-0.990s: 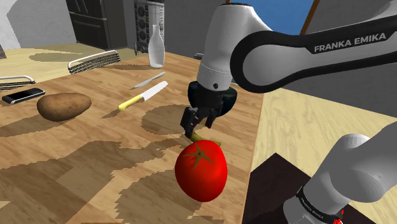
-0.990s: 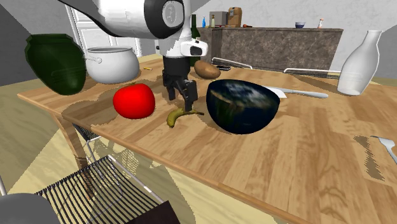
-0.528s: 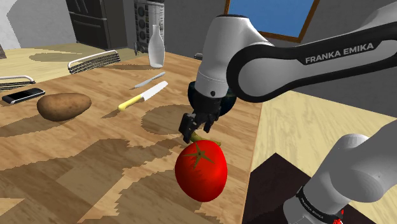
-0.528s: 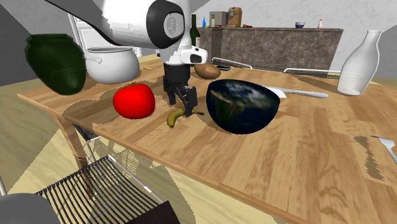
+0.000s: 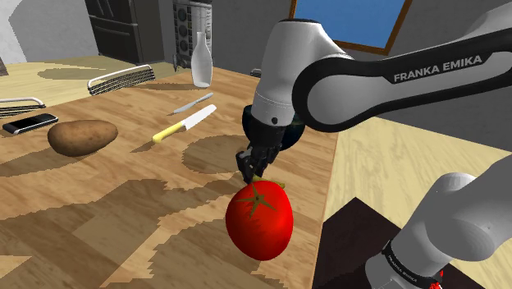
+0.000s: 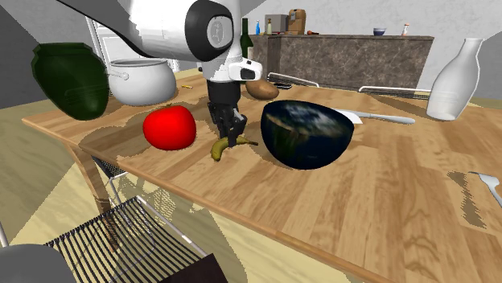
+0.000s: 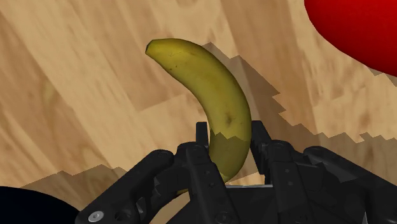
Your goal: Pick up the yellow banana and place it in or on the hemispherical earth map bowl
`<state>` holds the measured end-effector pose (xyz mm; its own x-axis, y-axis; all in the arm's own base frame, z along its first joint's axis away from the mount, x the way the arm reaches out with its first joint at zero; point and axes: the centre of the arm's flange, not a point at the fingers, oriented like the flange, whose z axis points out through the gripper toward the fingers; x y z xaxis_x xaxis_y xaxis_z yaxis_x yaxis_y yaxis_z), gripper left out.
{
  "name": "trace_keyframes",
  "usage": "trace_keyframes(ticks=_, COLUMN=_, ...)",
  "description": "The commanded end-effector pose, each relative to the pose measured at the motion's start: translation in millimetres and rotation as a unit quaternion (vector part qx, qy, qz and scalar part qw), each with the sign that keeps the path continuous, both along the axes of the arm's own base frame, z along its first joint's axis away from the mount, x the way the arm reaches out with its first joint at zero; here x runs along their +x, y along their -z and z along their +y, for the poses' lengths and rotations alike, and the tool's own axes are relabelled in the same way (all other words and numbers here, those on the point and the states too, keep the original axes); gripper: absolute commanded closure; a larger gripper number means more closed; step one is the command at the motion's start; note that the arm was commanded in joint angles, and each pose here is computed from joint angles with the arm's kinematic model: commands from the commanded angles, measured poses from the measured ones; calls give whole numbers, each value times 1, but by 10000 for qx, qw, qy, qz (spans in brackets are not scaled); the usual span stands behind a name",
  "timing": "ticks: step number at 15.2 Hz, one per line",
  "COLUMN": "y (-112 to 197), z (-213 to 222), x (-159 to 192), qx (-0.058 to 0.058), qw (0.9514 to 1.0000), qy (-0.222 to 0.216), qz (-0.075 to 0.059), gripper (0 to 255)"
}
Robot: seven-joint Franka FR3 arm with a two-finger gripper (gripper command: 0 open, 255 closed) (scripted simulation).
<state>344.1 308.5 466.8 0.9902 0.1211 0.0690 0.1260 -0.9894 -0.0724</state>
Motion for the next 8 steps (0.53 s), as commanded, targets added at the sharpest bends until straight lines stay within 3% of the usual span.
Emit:
trace_keyframes(ticks=1, y=0, z=0, x=0, qx=-1, qw=10000, qy=0, qz=2, gripper=255)
trace_keyframes(ticks=8, y=-16, z=0, x=0, qx=-1, qw=10000, qy=0, qz=1, gripper=255)
